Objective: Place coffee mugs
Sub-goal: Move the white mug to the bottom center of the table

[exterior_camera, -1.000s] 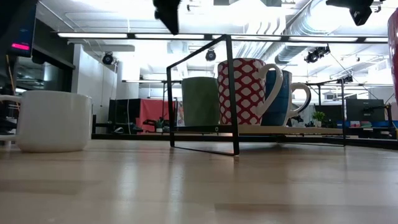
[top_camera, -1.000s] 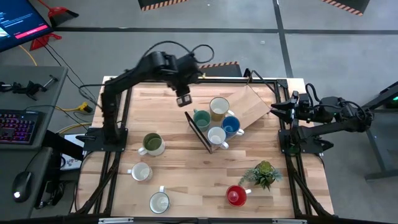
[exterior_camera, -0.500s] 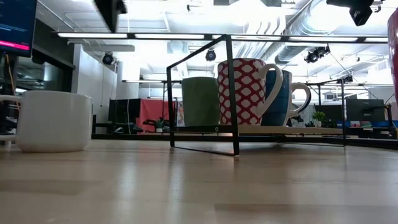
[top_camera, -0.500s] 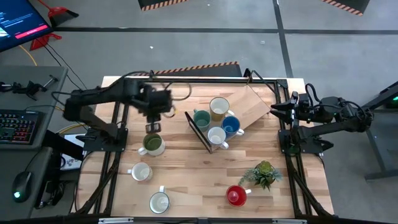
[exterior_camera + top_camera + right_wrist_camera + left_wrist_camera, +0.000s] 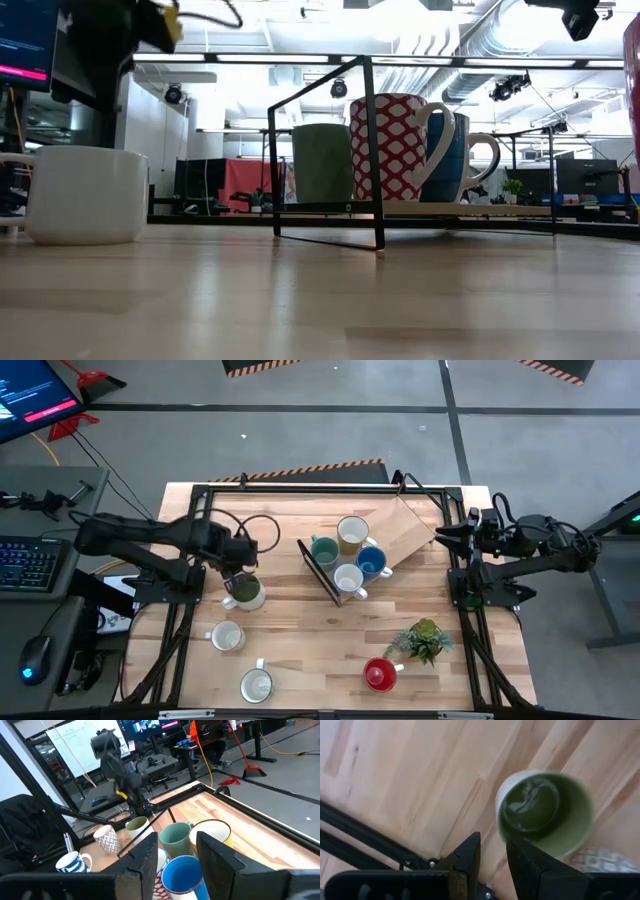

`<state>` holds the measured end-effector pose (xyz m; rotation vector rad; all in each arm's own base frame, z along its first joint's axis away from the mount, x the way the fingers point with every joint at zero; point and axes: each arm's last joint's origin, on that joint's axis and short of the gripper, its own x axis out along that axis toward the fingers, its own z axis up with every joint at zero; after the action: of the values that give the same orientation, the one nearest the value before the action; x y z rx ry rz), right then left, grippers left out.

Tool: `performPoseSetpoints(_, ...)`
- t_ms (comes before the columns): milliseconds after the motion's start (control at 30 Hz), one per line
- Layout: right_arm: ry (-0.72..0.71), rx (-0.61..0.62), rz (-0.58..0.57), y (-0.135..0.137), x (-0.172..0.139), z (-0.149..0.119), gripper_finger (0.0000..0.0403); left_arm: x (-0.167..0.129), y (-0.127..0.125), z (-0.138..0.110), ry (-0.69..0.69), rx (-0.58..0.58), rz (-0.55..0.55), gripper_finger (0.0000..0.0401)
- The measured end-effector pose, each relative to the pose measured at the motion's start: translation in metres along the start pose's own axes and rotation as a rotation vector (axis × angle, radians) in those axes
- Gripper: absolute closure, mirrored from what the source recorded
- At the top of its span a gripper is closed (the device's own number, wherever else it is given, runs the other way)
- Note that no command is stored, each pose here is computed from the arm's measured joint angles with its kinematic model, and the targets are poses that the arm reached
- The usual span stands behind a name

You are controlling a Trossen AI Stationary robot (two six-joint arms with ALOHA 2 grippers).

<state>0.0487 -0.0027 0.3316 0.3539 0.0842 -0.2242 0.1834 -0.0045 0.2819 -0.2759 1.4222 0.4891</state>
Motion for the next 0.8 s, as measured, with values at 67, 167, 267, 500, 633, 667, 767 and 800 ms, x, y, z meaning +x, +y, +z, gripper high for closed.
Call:
performPoseSetpoints(67, -0.001, 0.001, 0.0, 0.0, 0.0, 0.0, 0.0279, 0.01, -0.001, -0.004, 0.027, 0.004, 0.016, 0.0318)
performPoseSetpoints(167, -0.002, 0.001, 0.001, 0.0, 0.0, 0.0, 0.0279, 0.022, -0.002, -0.005, 0.028, 0.003, 0.017, 0.0318)
performPoseSetpoints(267, -0.002, 0.007, 0.0, 0.0, 0.0, 0.0, 0.0279, 0.034, -0.004, -0.006, 0.018, 0.001, 0.009, 0.0318)
performPoseSetpoints(500, -0.001, 0.016, 0.0, 0.0, 0.0, 0.0, 0.0279, 0.057, -0.007, -0.008, -0.001, -0.03, -0.011, 0.0318)
performPoseSetpoints(633, 0.002, 0.016, 0.006, 0.0, 0.0, 0.0, 0.0279, 0.059, -0.007, -0.009, -0.001, -0.029, -0.013, 0.0318)
performPoseSetpoints(667, 0.004, 0.016, 0.01, 0.0, 0.0, 0.0, 0.0279, 0.059, -0.008, -0.009, -0.002, -0.029, -0.014, 0.0318)
performPoseSetpoints(767, 0.01, 0.016, 0.026, 0.001, 0.0, 0.0, 0.0279, 0.059, -0.007, -0.008, -0.008, -0.008, -0.006, 0.0318)
performPoseSetpoints(800, 0.013, 0.015, 0.031, 0.001, 0.0, 0.0, 0.0279, 0.059, -0.008, -0.008, -0.007, 0.003, -0.004, 0.0318)
